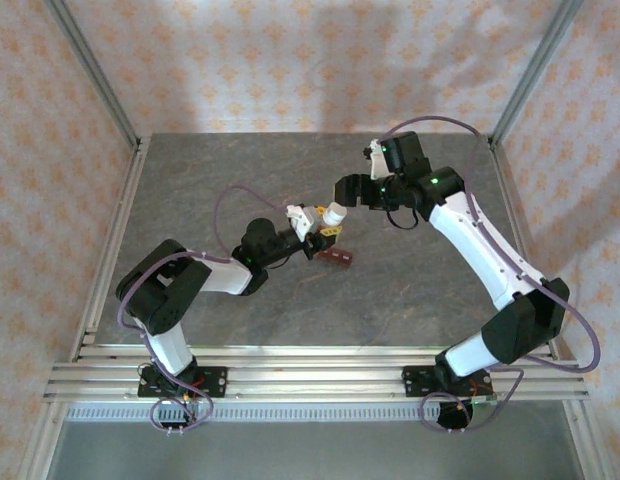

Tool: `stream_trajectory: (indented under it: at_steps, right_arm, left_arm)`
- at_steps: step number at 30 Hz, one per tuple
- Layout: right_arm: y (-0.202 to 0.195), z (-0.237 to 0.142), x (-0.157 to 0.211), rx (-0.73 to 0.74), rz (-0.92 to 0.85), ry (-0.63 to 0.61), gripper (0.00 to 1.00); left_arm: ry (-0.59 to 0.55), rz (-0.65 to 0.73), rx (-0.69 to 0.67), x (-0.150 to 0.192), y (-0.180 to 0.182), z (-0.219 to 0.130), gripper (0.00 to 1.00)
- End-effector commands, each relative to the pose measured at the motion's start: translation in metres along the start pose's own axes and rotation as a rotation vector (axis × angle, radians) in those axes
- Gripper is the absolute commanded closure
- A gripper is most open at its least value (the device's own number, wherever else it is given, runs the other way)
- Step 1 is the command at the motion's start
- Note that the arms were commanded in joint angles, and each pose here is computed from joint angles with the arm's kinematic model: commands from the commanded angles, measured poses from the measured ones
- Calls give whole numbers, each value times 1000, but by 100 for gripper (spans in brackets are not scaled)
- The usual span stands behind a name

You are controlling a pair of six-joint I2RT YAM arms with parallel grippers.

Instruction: Sort the pills into containers

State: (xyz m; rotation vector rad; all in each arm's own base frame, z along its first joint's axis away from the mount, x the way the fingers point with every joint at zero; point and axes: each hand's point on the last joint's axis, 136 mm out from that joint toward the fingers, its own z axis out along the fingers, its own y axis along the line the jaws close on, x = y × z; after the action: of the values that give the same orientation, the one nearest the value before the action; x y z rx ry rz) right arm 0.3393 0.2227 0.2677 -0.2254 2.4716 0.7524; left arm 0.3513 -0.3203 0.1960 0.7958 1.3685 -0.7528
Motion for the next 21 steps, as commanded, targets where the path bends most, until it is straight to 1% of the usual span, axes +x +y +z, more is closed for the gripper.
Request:
stream_trajectory:
  at_steps: [1,8,13,20,21]
  right_arm:
    - [10,0,6,-59,-69,38,21]
    - [19,9,16,-128,-54,71,25]
    - [17,16,22,-122,-53,91,27]
    - [13,25,29,-114,-43,121,33]
    - [11,27,31,-112,-39,126,35]
  left_arm:
    - [-79,41,20,-24,-2,1,100]
    - [-75,36,25,-22,-2,0,100]
    - [-82,36,27,-25,-2,1,100]
    - [-92,38,29,-30,-2,2,100]
    - [-93,39,27,-30,-1,1,100]
